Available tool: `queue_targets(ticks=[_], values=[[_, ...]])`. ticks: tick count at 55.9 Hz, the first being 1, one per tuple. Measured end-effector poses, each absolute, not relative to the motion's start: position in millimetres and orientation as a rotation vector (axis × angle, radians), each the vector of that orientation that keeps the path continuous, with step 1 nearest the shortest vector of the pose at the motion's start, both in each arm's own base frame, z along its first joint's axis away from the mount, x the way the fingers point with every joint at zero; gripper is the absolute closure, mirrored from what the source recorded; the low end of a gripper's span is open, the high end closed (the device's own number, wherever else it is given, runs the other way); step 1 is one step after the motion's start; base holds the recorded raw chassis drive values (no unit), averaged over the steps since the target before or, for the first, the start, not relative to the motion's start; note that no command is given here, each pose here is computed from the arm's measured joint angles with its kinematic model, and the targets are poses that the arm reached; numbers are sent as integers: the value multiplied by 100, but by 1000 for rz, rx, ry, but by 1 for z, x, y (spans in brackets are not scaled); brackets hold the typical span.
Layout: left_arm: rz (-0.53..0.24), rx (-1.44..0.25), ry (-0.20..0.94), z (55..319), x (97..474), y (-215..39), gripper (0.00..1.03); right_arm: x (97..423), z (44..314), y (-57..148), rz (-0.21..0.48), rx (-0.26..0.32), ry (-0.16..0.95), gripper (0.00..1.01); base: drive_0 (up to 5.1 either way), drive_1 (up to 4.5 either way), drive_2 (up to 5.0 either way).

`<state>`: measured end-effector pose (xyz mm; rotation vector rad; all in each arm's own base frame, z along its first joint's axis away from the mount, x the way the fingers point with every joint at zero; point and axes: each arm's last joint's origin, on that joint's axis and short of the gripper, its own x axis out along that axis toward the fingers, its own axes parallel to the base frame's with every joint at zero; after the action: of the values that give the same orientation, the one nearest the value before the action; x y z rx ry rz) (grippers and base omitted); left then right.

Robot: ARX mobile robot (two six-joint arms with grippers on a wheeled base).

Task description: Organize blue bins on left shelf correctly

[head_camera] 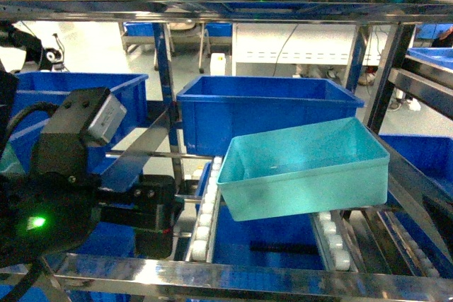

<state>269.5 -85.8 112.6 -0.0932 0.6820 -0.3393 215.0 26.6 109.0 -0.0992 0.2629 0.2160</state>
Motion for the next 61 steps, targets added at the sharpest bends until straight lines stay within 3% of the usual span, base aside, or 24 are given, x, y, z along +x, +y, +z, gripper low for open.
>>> queue_targets(ticks=[6, 11, 24, 33, 40, 42, 46, 49, 51, 57, 61], values=[[-347, -67, 642, 127, 253, -79, 5, 193, 121, 20, 199, -101, 248, 3, 0, 0, 0], [-323, -76, 609, 149, 229, -64, 5, 179, 146, 6, 115, -93, 208, 3, 0, 0, 0], [-214, -71, 464, 205, 177, -46, 5, 141, 207, -3, 38, -63, 117, 3, 0, 0, 0], [-139, -92, 369, 222, 161, -41, 5, 133, 214, -11, -21, -60, 138, 3, 0, 0, 0], [-139, -125, 370, 222, 161, -40, 5, 133, 216, -11, -37, -61, 133, 3, 0, 0, 0], [-115, -114, 262, 220, 163, -41, 10, 133, 217, -11, -34, -57, 118, 4, 0, 0, 0], [-34, -75, 95, 211, 156, -34, 24, 131, 219, -8, -31, -41, 5, 18, 0, 0, 0], [-1, -49, 32, 204, 150, -27, 37, 127, 212, 0, 6, -25, -11, 30, 0, 0, 0], [10, -40, 16, 203, 148, -24, 44, 126, 209, 1, 25, -23, -10, 38, 0, 0, 0], [3, -25, -6, 201, 142, -19, 64, 124, 198, 0, -1, -17, 10, 58, 0, 0, 0], [2, -17, 7, 193, 137, -15, 82, 120, 193, 0, 0, -15, 4, 77, 0, 0, 0]])
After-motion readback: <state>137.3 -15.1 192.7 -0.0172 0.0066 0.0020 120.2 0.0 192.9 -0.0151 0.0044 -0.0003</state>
